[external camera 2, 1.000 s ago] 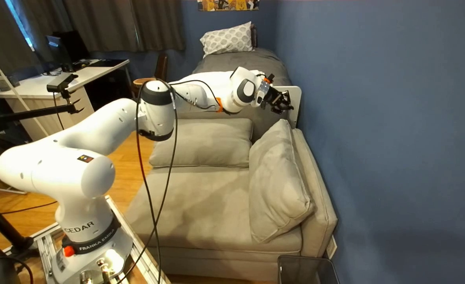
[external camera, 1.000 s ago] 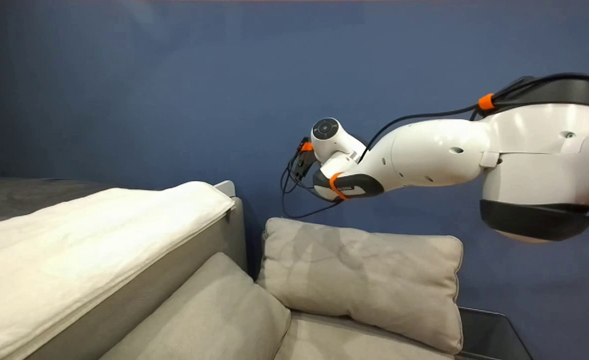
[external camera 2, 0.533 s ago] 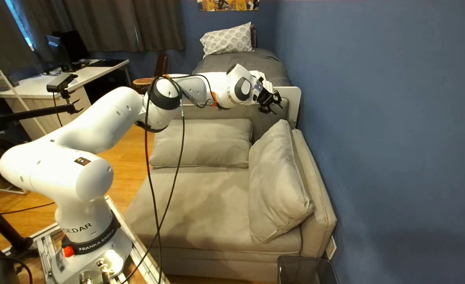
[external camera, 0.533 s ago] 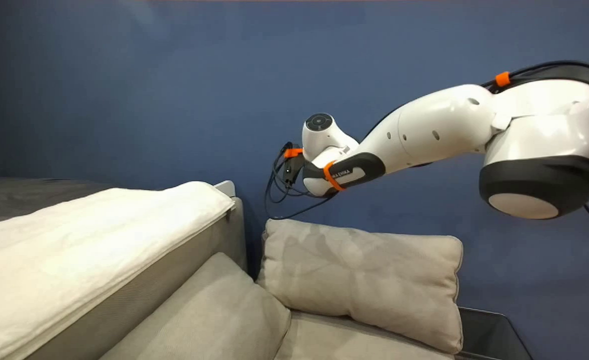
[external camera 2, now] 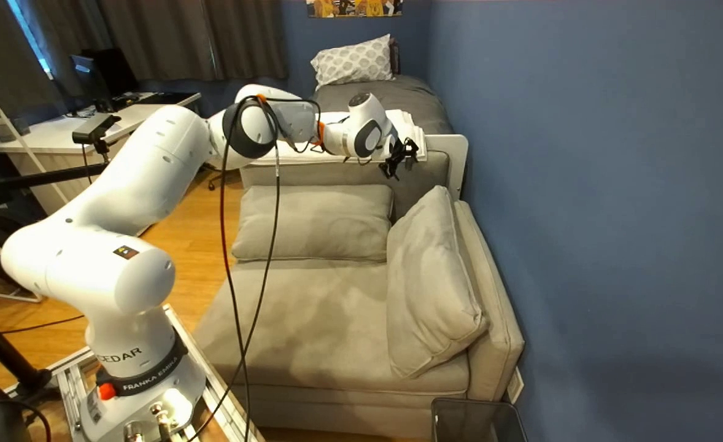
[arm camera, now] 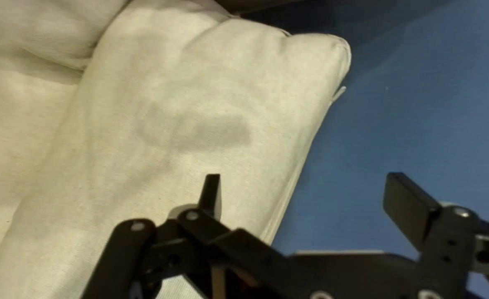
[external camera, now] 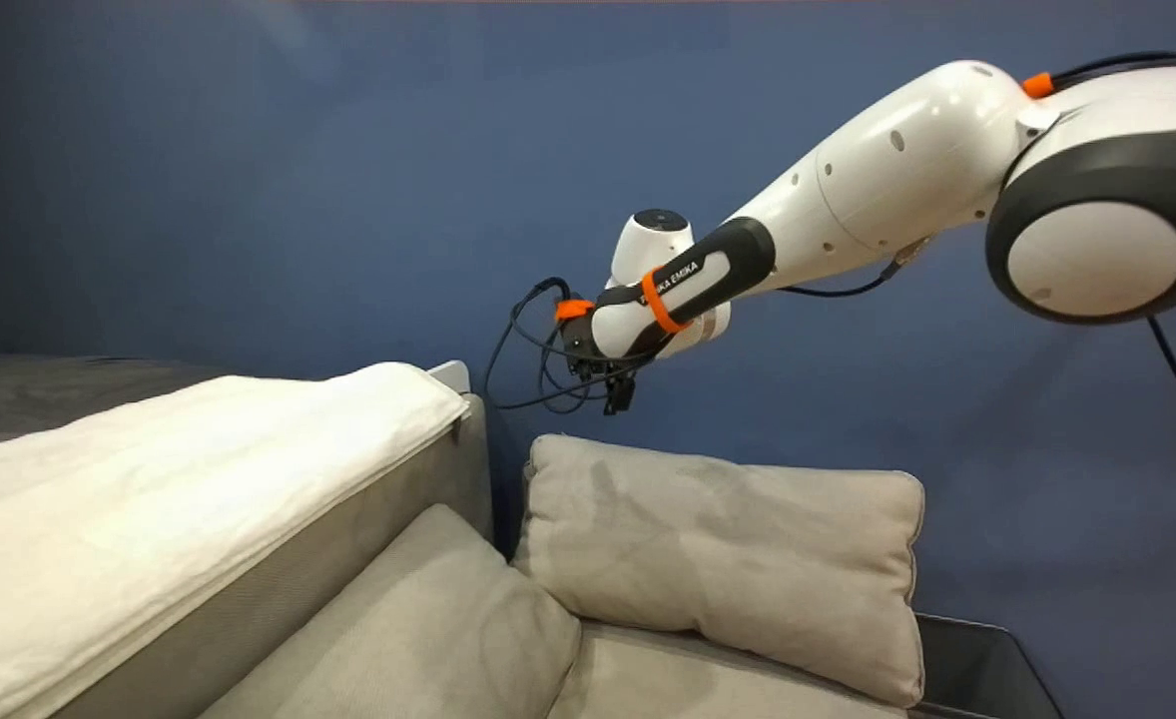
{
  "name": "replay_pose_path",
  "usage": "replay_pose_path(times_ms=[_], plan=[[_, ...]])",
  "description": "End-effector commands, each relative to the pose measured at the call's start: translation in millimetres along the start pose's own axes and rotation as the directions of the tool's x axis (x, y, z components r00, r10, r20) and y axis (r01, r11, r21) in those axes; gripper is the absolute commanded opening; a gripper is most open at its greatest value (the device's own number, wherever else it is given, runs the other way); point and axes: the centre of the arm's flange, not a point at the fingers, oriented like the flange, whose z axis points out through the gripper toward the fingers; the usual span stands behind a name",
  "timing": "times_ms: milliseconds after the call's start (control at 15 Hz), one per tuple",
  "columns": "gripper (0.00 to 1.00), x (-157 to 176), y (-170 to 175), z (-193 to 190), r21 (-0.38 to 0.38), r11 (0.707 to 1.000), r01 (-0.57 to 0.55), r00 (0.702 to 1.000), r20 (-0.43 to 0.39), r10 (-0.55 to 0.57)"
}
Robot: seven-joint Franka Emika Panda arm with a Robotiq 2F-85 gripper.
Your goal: Move the pillow on the right behind
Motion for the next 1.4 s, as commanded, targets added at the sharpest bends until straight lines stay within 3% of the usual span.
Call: replay_pose_path(times_ms=[0, 267, 533, 667, 1000, 1200, 1267, 1333], plan=[[1.00, 49.2, 46.7, -41.2, -0.105, 0.987, 0.118, 0.986, 0.130, -0.104], [1.00, 60.6, 68.5, -47.8, -0.189, 0.942, 0.279, 0.935, 0.275, -0.222], [1.00, 86.7, 100.9, -54.3, -0.267, 0.858, 0.439, 0.865, 0.383, -0.324], [1.00, 107.0, 122.0, -57.9, -0.316, 0.793, 0.521, 0.825, 0.424, -0.374], [1.00, 161.1, 187.4, -80.3, -0.451, 0.586, 0.673, 0.738, 0.457, -0.496], [1.00, 193.0, 227.4, -102.7, -0.465, 0.463, 0.755, 0.654, 0.479, -0.585], [1.00, 173.8, 194.4, -58.9, -0.475, 0.528, 0.704, 0.710, 0.481, -0.513], [1.00, 182.1, 204.6, -65.7, -0.483, 0.499, 0.720, 0.694, 0.487, -0.530]])
